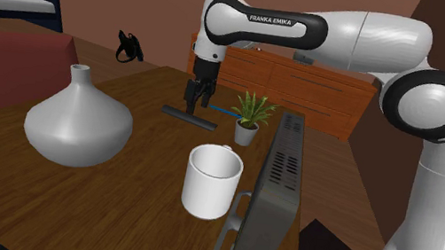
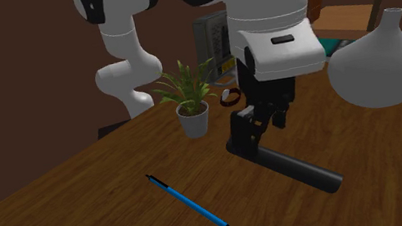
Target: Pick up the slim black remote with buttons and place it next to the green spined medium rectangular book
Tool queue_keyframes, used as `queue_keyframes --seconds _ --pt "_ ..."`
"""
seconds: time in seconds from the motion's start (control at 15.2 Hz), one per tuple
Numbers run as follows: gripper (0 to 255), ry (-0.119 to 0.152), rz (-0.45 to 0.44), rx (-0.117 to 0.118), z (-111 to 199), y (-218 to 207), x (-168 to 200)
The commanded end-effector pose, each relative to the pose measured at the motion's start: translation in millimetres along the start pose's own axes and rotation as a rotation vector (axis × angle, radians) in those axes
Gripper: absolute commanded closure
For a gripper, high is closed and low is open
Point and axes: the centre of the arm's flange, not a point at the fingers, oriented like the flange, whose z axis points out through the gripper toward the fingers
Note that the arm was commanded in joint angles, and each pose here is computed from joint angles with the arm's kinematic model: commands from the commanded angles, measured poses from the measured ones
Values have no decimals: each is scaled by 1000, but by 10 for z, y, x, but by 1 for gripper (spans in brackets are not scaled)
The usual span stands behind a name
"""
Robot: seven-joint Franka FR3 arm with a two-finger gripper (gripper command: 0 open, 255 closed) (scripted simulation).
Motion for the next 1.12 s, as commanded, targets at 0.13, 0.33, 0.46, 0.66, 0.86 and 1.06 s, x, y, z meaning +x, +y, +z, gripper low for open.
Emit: queue_keyframes --seconds 0.13,0.33,0.46,0.66,0.86,1.06 --pt "0 0 -1 0 213 0 7" --pt "0 0 -1 0 296 0 7" --pt "0 0 -1 0 296 0 7" --pt "0 0 -1 0 296 1 8" --pt "255 0 -1 0 296 1 8" --pt "255 0 -1 0 295 -3 5"
